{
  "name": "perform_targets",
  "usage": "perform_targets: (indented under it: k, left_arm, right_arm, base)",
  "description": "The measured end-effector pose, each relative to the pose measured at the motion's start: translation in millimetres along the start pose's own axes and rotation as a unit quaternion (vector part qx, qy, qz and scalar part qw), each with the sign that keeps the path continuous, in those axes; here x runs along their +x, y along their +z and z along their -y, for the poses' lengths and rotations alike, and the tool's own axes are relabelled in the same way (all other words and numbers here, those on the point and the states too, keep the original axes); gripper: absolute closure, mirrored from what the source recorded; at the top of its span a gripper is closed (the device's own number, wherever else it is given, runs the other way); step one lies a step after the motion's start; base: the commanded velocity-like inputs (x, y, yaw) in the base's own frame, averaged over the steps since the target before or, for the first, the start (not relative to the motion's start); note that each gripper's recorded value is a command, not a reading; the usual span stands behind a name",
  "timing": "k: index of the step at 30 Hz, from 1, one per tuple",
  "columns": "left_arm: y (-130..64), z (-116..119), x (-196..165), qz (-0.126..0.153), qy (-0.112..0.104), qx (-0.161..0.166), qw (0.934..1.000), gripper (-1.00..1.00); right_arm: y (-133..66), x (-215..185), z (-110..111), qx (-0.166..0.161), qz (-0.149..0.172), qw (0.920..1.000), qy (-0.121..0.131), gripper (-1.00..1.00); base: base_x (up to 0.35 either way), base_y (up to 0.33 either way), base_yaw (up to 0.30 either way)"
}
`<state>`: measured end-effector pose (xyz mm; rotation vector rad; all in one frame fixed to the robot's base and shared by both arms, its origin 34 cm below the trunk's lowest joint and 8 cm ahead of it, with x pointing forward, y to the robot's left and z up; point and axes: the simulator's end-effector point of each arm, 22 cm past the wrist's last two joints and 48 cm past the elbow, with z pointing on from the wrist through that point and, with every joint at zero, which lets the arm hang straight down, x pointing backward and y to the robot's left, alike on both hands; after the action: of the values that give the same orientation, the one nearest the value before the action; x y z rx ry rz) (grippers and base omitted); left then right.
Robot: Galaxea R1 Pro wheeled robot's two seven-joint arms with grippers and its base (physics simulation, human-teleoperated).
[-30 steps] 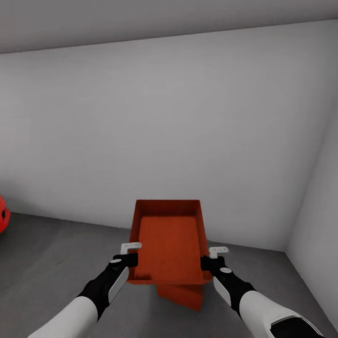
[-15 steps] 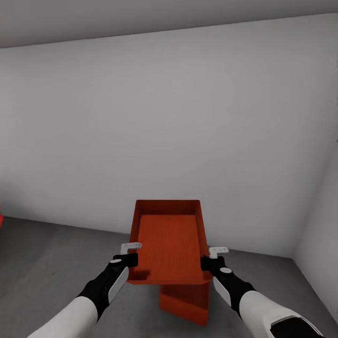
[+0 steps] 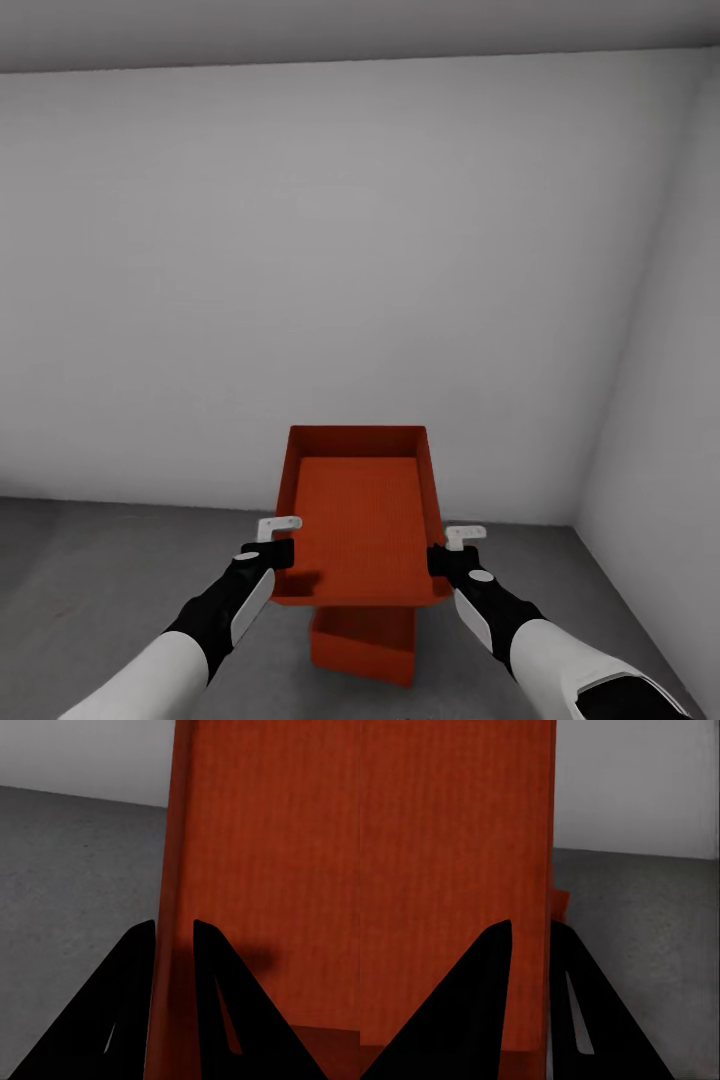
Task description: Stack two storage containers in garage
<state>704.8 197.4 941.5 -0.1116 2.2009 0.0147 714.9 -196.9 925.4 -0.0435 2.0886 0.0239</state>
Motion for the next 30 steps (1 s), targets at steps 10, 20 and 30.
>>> perform_targets:
  k: [10,20,30]
  left_arm:
    - [-0.4,0.2,0.1,0.000,0.000,0.000,1.0000,1.00]
    - [-0.6,0.2,0.0,0.000,0.000,0.000,1.0000,1.00]
    - [-0.1,0.0,-0.3,0.000,0.000,0.000,1.0000,1.00]
  right_arm:
    - [-0.3,0.1,0.2,0.000,0.000,1.0000,0.000,1.00]
    - [-0.4,0.1,0.0,0.000,0.000,1.0000,0.000,1.00]
    - [0.0,-0.1,-0.1,0.000,0.000,1.0000,0.000,1.00]
  base:
    - [0.036,0.029,-0.258]
    - [0.233,0.205,-0.018]
    - [0.056,0.048,-0.009]
